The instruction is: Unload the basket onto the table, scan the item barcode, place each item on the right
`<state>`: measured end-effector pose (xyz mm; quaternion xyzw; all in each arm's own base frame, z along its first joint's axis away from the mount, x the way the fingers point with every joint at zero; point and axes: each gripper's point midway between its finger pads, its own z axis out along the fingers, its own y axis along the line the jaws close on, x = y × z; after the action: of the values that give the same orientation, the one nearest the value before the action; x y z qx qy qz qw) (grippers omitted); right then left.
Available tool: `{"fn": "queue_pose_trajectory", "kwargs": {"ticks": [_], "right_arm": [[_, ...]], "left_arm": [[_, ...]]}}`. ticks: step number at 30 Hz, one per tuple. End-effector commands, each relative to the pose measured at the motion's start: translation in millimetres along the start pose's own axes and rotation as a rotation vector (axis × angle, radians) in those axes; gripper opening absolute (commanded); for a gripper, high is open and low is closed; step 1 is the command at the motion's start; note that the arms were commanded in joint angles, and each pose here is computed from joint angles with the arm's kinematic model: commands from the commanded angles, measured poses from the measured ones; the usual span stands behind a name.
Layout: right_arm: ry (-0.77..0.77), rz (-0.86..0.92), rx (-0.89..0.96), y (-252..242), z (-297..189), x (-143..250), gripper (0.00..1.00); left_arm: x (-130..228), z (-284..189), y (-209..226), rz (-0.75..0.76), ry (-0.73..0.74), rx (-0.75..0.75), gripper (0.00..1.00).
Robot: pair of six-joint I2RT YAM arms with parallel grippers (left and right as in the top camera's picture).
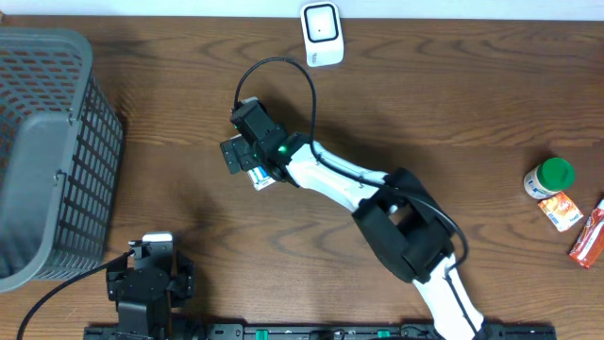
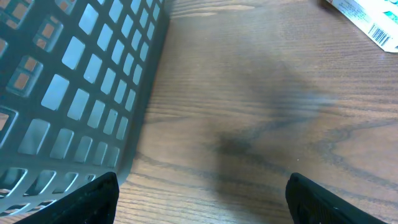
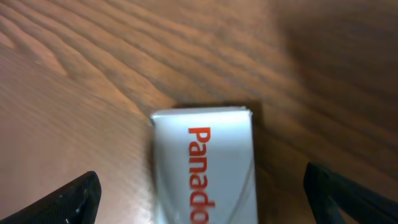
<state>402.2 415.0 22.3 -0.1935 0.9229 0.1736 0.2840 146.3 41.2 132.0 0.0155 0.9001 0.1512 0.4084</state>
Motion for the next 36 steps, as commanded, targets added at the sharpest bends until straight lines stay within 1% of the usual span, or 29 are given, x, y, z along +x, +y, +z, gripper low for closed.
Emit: {"fn": "queue_pose_trajectory", "kwargs": {"ticks": [1, 6, 7, 9, 11, 12, 14, 18, 22, 25, 30, 36], "right_arm": [[0.063, -0.011, -0.029, 7, 21, 27, 0.99], [0.103, -0.025, -0.007, 6, 28, 45, 0.98], [0.109, -0.026, 0.012, 3, 28, 46, 0.95], [0.124, -0.027, 0.039, -3, 28, 50, 0.86], [0.140, -0.026, 0.051, -7, 27, 54, 0.85], [0.148, -0.025, 0.055, -9, 27, 55, 0.82], [0.159, -0.021, 0.062, -12, 26, 57, 0.76], [0.175, -0.011, 0.076, -20, 25, 57, 0.59], [0.213, -0.005, 0.109, -28, 18, 56, 0.47], [0.240, 0.002, 0.152, -38, 9, 50, 0.43], [0.314, 0.006, 0.273, -64, -17, 41, 0.44], [0.470, 0.021, 0.396, -98, -58, 48, 0.41]], "left_arm": [[-2, -2, 2, -0.014, -0.006, -0.005, 0.86], [-2, -2, 2, -0.014, -0.006, -0.005, 0.86], [-2, -2, 2, -0.014, -0.006, -0.005, 0.86], [-2, -2, 2, -0.014, -0.006, -0.005, 0.86], [-2, -2, 2, -0.014, -0.006, -0.005, 0.86], [-2, -2, 2, -0.014, -0.006, -0.005, 0.86], [-2, -2, 2, -0.014, -0.006, -0.005, 0.86], [-2, -2, 2, -0.014, -0.006, -0.005, 0.86], [-2, -2, 2, -0.014, -0.006, -0.005, 0.86], [-2, -2, 2, -0.014, -0.006, -0.005, 0.86], [-2, -2, 2, -0.014, -0.006, -0.005, 0.86], [-2, -2, 2, -0.014, -0.006, -0.005, 0.86]]}}
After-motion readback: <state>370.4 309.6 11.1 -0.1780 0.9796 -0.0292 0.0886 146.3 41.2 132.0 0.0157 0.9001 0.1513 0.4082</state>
